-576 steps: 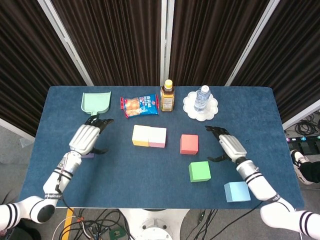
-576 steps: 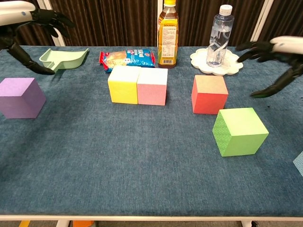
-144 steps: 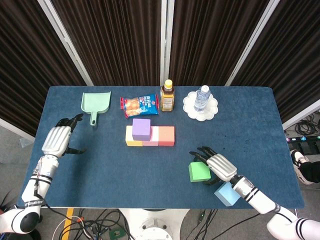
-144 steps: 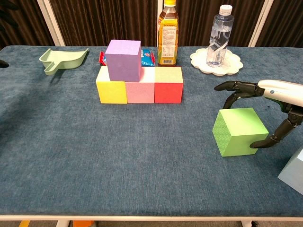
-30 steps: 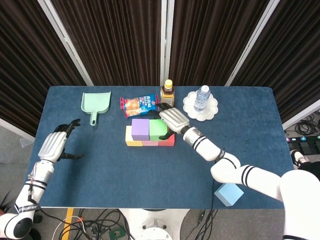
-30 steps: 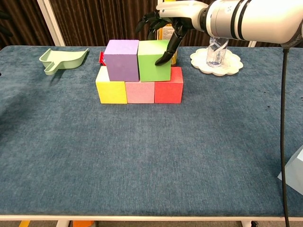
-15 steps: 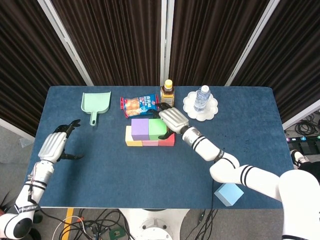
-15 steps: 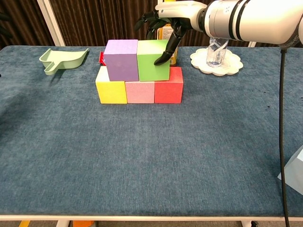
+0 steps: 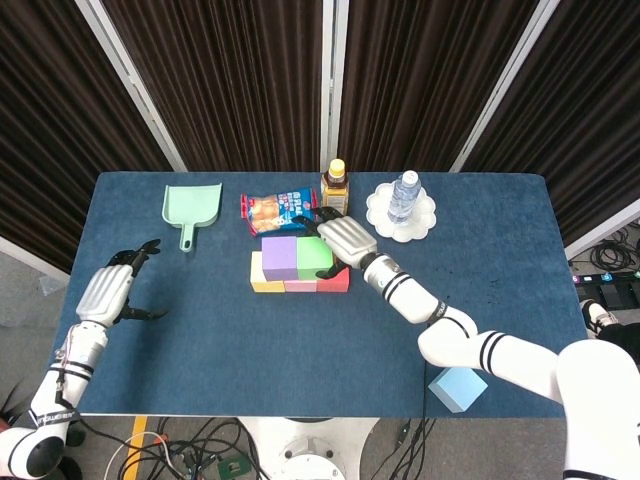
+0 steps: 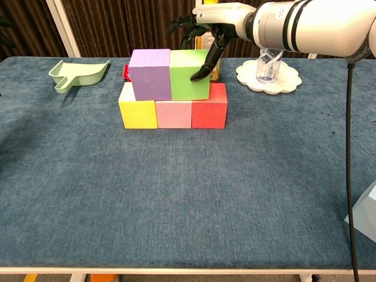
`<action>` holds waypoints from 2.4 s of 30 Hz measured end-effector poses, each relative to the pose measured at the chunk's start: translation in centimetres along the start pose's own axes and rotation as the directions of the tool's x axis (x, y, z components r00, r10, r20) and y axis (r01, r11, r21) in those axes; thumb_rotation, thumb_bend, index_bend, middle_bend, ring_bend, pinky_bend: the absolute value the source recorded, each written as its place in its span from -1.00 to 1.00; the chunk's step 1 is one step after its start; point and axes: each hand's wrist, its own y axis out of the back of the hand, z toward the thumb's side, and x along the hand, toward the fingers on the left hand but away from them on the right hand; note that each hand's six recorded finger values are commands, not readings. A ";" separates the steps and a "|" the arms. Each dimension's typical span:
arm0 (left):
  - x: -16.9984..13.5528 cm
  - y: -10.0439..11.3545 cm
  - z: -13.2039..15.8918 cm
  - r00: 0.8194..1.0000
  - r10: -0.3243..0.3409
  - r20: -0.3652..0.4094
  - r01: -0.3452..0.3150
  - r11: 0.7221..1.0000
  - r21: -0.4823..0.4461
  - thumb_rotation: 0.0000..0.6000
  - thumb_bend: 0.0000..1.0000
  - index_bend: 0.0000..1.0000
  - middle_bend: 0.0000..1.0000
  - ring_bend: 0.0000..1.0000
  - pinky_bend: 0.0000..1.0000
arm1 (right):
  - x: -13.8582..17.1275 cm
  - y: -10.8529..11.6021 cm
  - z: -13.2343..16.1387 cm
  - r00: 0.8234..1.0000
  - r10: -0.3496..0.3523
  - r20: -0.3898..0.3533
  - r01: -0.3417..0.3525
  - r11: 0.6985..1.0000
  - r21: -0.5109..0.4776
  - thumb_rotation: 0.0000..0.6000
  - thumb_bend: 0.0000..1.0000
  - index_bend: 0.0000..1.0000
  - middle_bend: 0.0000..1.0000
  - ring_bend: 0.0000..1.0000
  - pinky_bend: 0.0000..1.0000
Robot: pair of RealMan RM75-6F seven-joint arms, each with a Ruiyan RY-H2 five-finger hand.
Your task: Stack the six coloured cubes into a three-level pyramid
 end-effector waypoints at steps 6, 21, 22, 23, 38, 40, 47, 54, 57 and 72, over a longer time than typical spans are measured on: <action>0.0 0.0 0.0 1.000 0.001 0.001 -0.001 1.000 0.000 1.00 -0.93 -0.85 -0.70 -0.62 -0.77 | 0.2 0.1 0.1 1.000 -0.013 0.006 0.013 1.000 -0.005 1.00 -0.82 -0.82 -0.36 -1.00 -1.00; 0.0 0.0 0.0 1.000 -0.004 0.003 0.004 1.000 -0.003 1.00 -0.93 -0.85 -0.70 -0.62 -0.77 | 0.7 0.0 0.3 1.000 -0.020 0.018 0.020 0.999 -0.025 1.00 -0.83 -0.82 -0.36 -1.00 -1.00; 0.0 -0.1 -0.1 1.000 -0.004 0.004 0.004 1.000 -0.002 1.00 -0.93 -0.85 -0.70 -0.62 -0.77 | 0.7 -0.1 0.3 1.000 -0.018 0.018 0.019 0.999 -0.026 1.00 -0.83 -0.82 -0.36 -1.00 -1.00; -0.1 -0.1 -0.1 1.000 -0.005 0.004 0.005 1.000 -0.002 1.00 -0.93 -0.85 -0.70 -0.62 -0.77 | 0.7 -0.1 0.3 1.000 -0.019 0.018 0.019 1.000 -0.025 1.00 -0.83 -0.82 -0.36 -1.00 -1.00; 0.0 -0.2 0.0 1.000 -0.008 0.010 0.008 1.000 -0.002 1.00 -0.93 -0.85 -0.70 -0.62 -0.77 | 1.1 -0.4 0.3 0.999 -0.024 0.034 0.025 0.999 -0.028 1.00 -0.83 -0.82 -0.37 -1.00 -1.00; 0.0 -0.2 0.0 1.000 -0.008 0.011 0.008 1.000 -0.003 1.00 -0.93 -0.85 -0.70 -0.62 -0.77 | 1.1 -0.4 0.4 0.999 -0.023 0.035 0.024 0.999 -0.030 1.00 -0.83 -0.82 -0.37 -1.00 -1.00; -0.1 -0.3 -0.2 1.000 -0.010 0.007 0.010 1.000 -0.007 1.00 -0.93 -0.85 -0.70 -0.62 -0.77 | 1.0 -0.6 0.3 0.999 -0.020 0.042 0.021 0.999 -0.028 1.00 -0.83 -0.82 -0.38 -1.00 -1.00; -0.1 -0.3 -0.3 1.000 -0.008 0.010 0.008 1.000 -0.009 1.00 -0.93 -0.85 -0.70 -0.62 -0.77 | 1.0 -0.9 0.3 0.999 -0.017 0.045 0.018 1.000 -0.024 1.00 -0.87 -0.95 -0.48 -1.00 -1.00; -0.1 -0.2 -0.3 1.000 -0.006 0.012 0.006 1.000 -0.010 1.00 -0.93 -0.85 -0.70 -0.62 -0.77 | 1.2 -0.9 0.3 0.999 -0.015 0.046 0.017 1.000 -0.026 1.00 -0.91 -1.00 -0.61 -1.00 -1.00; 2.2 1.4 3.4 0.988 0.004 0.154 0.001 0.999 -0.032 1.00 -0.97 -0.79 -0.70 -0.62 -0.78 | 4.6 2.5 0.2 0.996 -0.078 0.039 0.080 0.996 -0.050 1.00 -0.94 -1.00 -0.80 -1.00 -1.00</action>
